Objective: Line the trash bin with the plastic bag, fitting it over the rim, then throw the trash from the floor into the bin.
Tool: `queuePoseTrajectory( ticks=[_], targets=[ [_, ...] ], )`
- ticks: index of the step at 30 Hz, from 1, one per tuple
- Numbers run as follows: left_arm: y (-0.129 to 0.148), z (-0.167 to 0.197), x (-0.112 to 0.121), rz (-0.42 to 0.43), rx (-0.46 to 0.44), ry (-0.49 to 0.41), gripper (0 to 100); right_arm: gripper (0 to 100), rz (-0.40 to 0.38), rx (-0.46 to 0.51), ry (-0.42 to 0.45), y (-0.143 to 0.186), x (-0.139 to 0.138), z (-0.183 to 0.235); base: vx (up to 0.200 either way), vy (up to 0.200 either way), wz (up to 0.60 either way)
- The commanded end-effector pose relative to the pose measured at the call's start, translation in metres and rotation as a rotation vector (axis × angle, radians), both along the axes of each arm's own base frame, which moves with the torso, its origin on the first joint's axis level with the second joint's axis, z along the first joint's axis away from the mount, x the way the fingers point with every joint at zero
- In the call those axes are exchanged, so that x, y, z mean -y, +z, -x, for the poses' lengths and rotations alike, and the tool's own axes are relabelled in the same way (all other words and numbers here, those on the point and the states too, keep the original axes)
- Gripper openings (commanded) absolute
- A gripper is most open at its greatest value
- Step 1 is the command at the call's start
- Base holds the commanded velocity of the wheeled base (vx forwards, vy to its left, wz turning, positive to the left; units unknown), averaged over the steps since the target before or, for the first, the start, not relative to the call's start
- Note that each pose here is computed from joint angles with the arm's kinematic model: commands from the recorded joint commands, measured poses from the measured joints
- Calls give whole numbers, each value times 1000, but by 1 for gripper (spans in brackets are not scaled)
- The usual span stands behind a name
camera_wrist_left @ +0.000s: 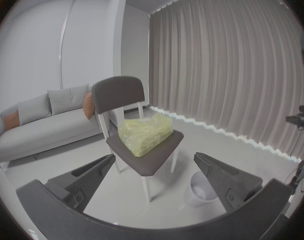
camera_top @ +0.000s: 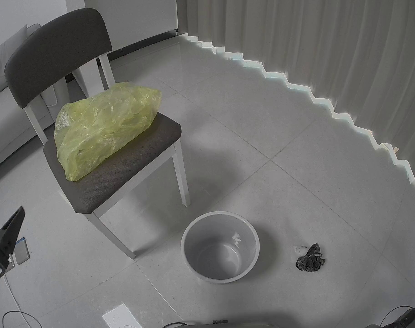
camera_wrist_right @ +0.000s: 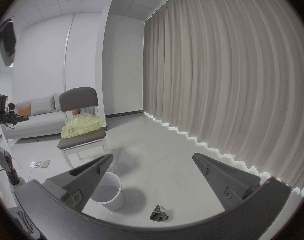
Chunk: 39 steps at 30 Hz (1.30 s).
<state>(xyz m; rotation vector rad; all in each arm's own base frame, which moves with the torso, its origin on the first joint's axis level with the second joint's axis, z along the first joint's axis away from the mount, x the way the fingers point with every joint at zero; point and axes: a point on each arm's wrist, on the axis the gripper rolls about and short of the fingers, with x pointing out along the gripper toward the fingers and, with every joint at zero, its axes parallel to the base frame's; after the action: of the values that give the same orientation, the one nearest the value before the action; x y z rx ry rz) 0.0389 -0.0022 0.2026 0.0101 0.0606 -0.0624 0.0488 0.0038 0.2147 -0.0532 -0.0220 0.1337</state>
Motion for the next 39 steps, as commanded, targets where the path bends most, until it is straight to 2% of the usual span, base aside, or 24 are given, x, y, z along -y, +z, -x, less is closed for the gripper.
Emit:
queuePoseTrajectory(
  ticks=[1, 7, 9, 10, 13, 18, 24, 27, 39],
  targets=[
    [4, -135, 7, -181, -309, 74, 100, 100, 0, -125, 33, 7, -5, -87, 0, 0, 0],
    [3, -191, 9, -203, -372, 99, 100, 100, -7, -101, 42, 11, -5, -81, 0, 0, 0],
    [3, -191, 9, -203, -372, 99, 100, 100, -7, -101, 42, 11, -5, -81, 0, 0, 0],
    [-5, -214, 9, -228, -410, 113, 100, 100, -7, -87, 43, 12, -4, -76, 0, 0, 0],
    [-12, -234, 6, -233, -438, 142, 100, 100, -10, -77, 43, 14, -4, -74, 0, 0, 0],
    [-16, -264, 1, -258, -442, 190, 100, 100, -11, -62, 44, 17, -4, -71, 0, 0, 0],
    [-13, -286, -6, -343, -432, 270, 100, 100, -11, -59, 44, 18, -4, -73, 0, 0, 0],
    [-14, -290, -10, -374, -426, 280, 100, 100, -11, -62, 44, 18, -4, -74, 0, 0, 0],
    [-25, -311, -12, -380, -397, 279, 100, 100, -11, -66, 42, 17, -4, -73, 0, 0, 0]
  ],
)
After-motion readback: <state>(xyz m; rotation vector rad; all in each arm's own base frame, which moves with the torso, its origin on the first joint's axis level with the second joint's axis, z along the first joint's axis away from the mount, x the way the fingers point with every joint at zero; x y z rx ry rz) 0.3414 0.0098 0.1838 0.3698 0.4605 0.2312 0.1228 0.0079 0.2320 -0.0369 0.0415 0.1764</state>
